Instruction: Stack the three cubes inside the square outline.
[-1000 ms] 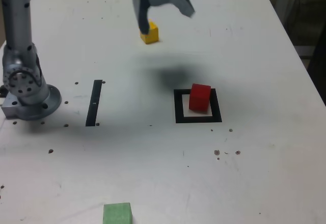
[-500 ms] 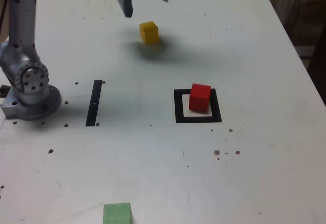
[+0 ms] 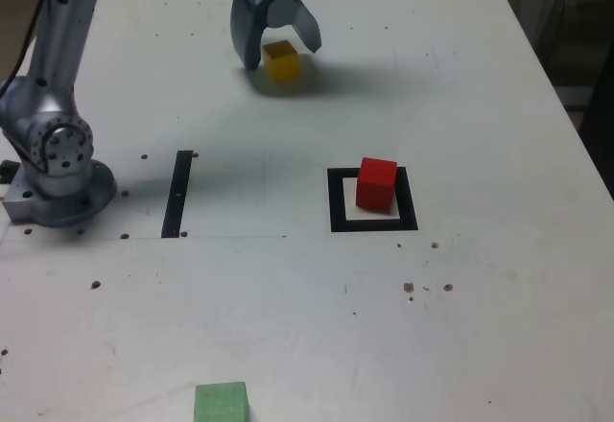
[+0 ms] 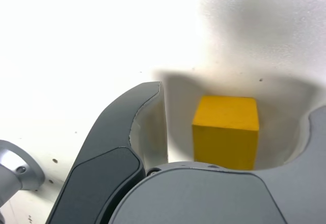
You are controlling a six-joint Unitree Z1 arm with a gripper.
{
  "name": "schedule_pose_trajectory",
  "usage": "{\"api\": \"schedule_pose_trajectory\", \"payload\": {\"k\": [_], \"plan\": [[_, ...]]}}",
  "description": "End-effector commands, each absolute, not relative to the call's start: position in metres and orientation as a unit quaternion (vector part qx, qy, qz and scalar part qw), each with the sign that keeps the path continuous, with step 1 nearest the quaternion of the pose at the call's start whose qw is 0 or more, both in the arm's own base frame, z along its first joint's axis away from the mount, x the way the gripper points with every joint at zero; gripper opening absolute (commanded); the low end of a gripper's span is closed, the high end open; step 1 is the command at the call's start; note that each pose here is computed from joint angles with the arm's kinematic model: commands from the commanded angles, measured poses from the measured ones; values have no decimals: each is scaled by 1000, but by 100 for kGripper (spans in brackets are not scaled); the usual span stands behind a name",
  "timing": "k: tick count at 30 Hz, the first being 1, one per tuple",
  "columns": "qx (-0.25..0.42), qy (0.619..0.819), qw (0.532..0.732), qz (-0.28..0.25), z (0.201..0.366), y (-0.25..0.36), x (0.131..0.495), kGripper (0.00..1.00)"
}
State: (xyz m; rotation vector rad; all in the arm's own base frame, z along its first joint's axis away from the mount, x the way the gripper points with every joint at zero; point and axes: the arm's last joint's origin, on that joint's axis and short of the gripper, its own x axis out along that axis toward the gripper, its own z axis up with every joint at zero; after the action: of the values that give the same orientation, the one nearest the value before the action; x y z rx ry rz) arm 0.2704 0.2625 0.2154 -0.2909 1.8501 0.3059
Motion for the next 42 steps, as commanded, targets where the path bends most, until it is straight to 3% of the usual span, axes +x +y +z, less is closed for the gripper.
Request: {"api": "schedule_pose_trajectory", "payload": {"k": [1, 14, 24, 30, 36, 42], "plan": [[-125, 792, 585, 127, 211, 264, 273, 83], [-122, 779, 600, 134, 208, 267, 278, 42], [-131, 778, 603, 118, 207, 262, 277, 37], [-126, 774, 611, 111, 210, 259, 278, 19], [-112, 763, 628, 110, 225, 252, 280, 11], [-83, 751, 649, 89, 260, 219, 293, 8]]}}
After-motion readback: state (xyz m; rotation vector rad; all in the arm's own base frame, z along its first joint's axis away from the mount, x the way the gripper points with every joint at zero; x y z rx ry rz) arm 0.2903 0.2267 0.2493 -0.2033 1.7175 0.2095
